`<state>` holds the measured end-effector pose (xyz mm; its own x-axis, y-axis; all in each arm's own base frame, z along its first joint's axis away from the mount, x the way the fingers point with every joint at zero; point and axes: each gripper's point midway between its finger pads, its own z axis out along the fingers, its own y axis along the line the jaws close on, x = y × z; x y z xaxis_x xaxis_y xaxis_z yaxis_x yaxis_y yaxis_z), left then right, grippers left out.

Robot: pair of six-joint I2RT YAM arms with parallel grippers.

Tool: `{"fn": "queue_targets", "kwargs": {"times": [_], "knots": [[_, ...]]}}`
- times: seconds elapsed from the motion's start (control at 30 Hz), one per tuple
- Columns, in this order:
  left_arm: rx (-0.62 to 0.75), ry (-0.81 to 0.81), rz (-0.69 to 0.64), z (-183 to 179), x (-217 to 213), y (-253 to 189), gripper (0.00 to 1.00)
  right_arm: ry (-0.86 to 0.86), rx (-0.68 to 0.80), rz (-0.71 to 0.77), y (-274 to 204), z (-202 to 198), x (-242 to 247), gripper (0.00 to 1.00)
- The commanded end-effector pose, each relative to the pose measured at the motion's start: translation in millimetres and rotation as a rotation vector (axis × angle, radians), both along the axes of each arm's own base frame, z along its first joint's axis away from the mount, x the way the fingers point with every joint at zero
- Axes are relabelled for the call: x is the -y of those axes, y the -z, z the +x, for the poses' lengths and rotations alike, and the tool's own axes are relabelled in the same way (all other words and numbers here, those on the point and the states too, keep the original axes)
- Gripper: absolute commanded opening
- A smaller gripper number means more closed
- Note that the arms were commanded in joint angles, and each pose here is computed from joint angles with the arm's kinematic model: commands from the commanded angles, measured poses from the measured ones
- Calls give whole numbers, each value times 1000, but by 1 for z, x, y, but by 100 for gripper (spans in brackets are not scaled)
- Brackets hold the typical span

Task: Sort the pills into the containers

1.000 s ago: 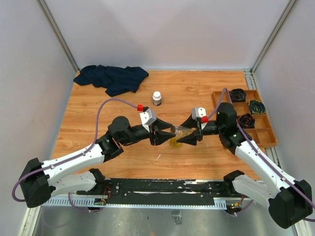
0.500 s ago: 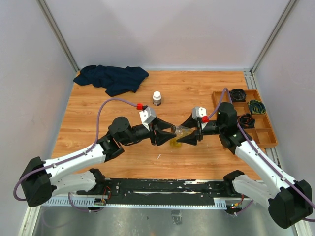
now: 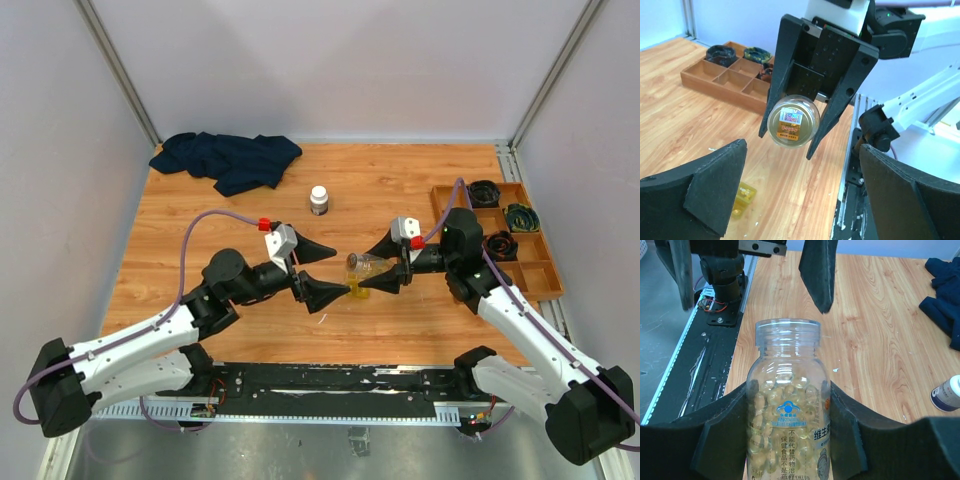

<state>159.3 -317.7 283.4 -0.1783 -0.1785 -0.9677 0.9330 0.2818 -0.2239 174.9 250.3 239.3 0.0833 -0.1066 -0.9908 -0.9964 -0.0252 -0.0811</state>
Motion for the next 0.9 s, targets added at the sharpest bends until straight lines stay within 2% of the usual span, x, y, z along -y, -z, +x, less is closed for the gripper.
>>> {"fn": "queue_targets", "kwargs": {"times": [0.0, 0.17, 0.37, 0.7, 0.87], "knots": [[-60, -80, -82, 3, -16, -15, 99, 8, 69, 34, -20, 4, 0, 1], [-248, -61, -200, 0, -18, -38, 98, 29, 67, 25, -18, 8, 1, 1], [-436, -117, -238, 15, -10, -32, 87, 56, 70, 14, -16, 13, 2, 1], [-449, -176, -199, 22, 5, -20, 84, 57, 68, 11, -16, 14, 2, 1], [-447, -166, -194, 22, 9, -22, 76, 58, 67, 11, -15, 14, 2, 1]]}}
